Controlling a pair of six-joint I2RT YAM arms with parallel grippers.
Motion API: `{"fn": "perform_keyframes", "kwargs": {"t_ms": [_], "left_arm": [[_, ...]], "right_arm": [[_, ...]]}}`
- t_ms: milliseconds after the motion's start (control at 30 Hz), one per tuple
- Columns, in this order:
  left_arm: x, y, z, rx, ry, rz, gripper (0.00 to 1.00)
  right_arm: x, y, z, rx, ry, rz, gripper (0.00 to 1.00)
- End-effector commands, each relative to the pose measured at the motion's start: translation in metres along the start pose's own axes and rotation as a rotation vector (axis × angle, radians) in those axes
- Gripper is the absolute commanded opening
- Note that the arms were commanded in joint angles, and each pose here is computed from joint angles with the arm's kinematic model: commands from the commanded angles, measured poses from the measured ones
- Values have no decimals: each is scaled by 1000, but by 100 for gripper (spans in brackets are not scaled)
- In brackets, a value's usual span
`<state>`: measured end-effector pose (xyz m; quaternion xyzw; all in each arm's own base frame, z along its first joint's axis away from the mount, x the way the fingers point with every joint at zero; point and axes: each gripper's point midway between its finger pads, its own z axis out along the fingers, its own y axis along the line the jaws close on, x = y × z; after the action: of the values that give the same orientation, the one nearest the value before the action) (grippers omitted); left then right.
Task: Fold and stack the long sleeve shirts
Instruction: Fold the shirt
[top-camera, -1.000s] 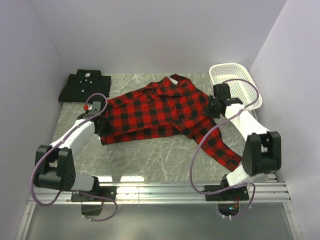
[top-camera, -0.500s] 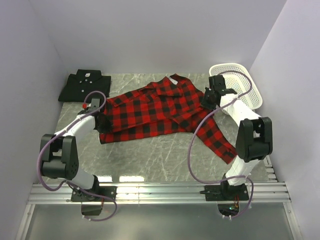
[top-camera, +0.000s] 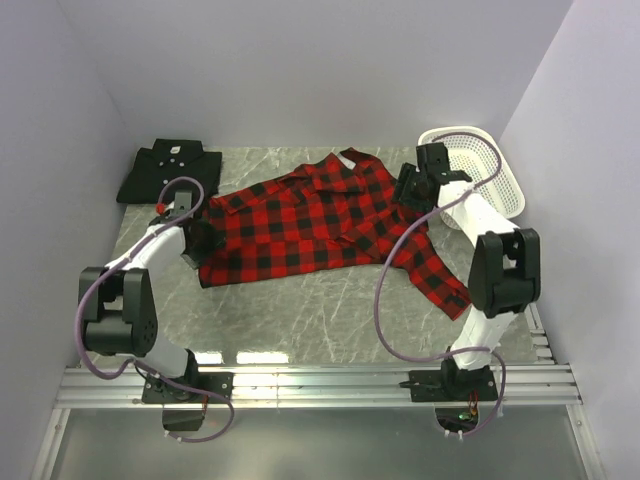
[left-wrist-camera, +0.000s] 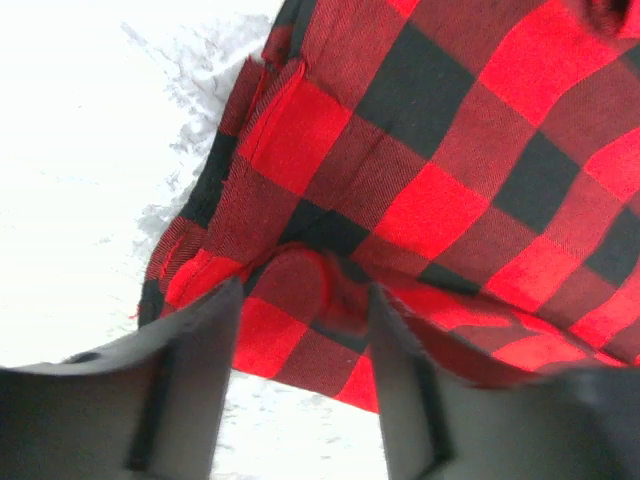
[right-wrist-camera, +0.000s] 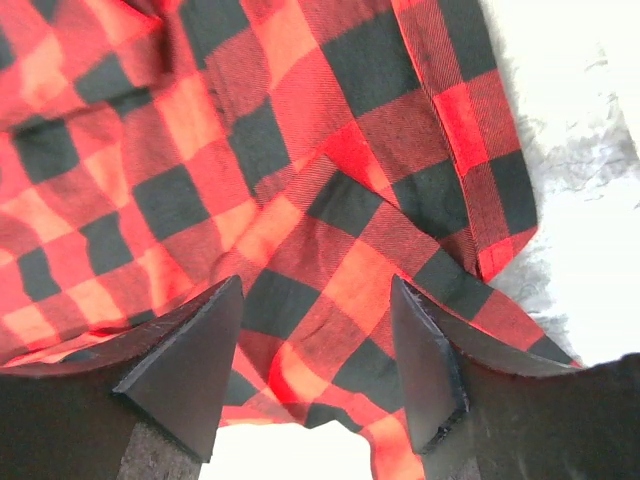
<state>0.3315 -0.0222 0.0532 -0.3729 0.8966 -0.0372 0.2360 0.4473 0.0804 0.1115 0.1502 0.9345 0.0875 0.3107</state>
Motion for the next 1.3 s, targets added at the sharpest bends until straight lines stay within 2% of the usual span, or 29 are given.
{"fn": "perform_keyframes", "kwargs": {"t_ms": [0, 67, 167, 233, 267, 367, 400, 433, 467, 567, 667, 767, 1000, 1267], "left_arm": [[-32, -14, -29, 55, -103, -4, 67], [-40, -17, -45, 82, -145, 2, 81], [-43, -13, -65, 107, -188, 4, 88], [-39, -13, -74, 141, -202, 10, 87], [-33, -18, -77, 161, -201, 27, 85], [-15, -33, -74, 230, -160, 54, 79], [-3, -44, -74, 259, -136, 74, 77], [4, -55, -70, 287, -108, 88, 76], [15, -67, -70, 313, -92, 122, 74], [28, -94, -62, 364, -63, 133, 70], [39, -92, -38, 318, -10, 109, 65], [46, -73, -13, 216, 27, 54, 63], [60, -1, 22, 98, 123, -150, 63], [67, 40, 29, 43, 154, -296, 62]], "right_arm": [[-27, 21, -51, -91, -132, -19, 68], [-16, 23, -62, -117, -126, -26, 68], [8, 33, -72, -180, -110, -25, 68], [38, 52, -74, -283, -49, -24, 68], [37, 69, -82, -363, -78, -34, 68], [79, 112, -87, -530, -1, -53, 67], [77, 129, -90, -594, -28, -55, 67], [99, 146, -87, -643, 34, -36, 67], [95, 163, -91, -715, 2, -34, 66], [121, 201, -86, -836, 75, -27, 66], [148, 230, -76, -921, 163, -44, 66], [170, 242, -59, -958, 242, -39, 65], [213, 204, -12, -850, 355, -5, 65], [184, 134, 10, -715, 286, 102, 64]]}}
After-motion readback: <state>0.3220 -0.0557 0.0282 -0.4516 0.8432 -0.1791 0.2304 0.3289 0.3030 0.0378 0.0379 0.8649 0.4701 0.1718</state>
